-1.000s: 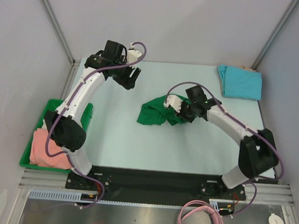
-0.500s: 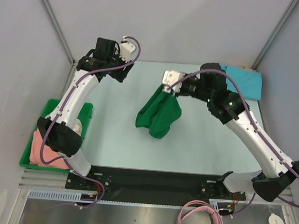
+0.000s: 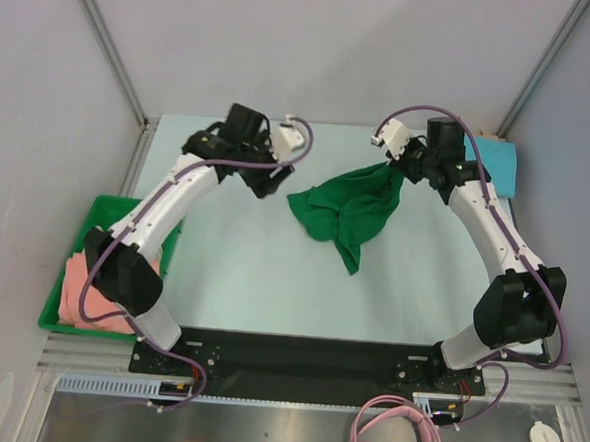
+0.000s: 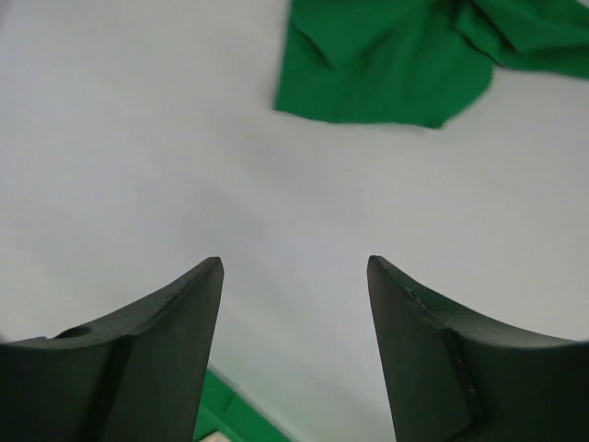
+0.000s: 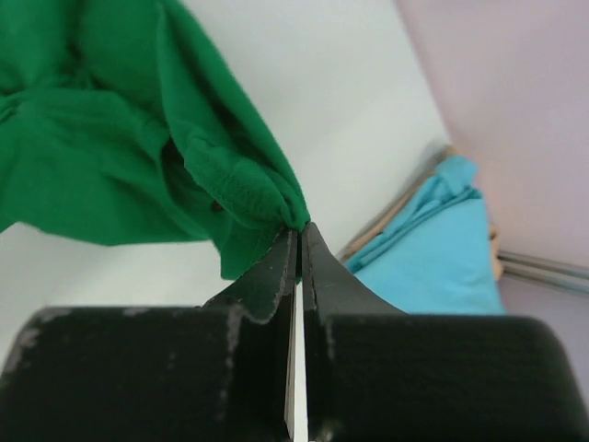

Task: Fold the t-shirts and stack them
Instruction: Flatten the tshirt out

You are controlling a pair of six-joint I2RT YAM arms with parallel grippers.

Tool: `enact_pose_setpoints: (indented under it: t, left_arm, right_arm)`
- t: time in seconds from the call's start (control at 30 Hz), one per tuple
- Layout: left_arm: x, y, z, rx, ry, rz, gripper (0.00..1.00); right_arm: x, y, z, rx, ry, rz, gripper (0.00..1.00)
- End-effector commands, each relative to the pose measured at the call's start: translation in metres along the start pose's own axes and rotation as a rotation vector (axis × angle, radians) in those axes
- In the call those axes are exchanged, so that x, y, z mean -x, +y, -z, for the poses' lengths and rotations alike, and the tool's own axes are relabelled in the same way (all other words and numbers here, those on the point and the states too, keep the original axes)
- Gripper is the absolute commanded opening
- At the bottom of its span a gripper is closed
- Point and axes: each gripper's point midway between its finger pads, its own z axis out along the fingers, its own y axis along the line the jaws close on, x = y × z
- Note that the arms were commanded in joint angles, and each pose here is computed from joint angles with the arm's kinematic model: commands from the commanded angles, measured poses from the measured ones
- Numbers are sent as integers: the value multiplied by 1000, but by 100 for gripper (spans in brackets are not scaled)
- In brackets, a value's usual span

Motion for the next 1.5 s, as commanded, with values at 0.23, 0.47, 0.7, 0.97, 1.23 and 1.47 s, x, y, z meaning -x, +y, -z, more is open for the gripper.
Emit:
enact_pose_setpoints:
  t: [0.23, 0.47, 0.7, 0.97, 1.23, 1.47]
  left_arm:
    - [9, -50, -110, -312, 114, 70, 85]
    - [2, -48, -162, -341, 151, 139, 83]
    - [7, -52, -194, -381, 128, 168, 79]
    - [-5, -53, -227, -381, 150, 184, 59]
    - [8, -54, -211, -421, 105, 197, 0]
    - [64, -19, -98, -338, -84, 181, 1]
  right_arm:
    - [3, 16, -1, 47, -3, -51, 0]
    - [2, 20, 2, 55, 2, -74, 0]
    - [-6, 26, 6, 53, 22, -79, 0]
    - [-12, 27, 8, 51, 49, -82, 0]
    - [-13, 22, 6, 28, 59, -77, 0]
    - [-15, 3, 13, -45, 63, -74, 0]
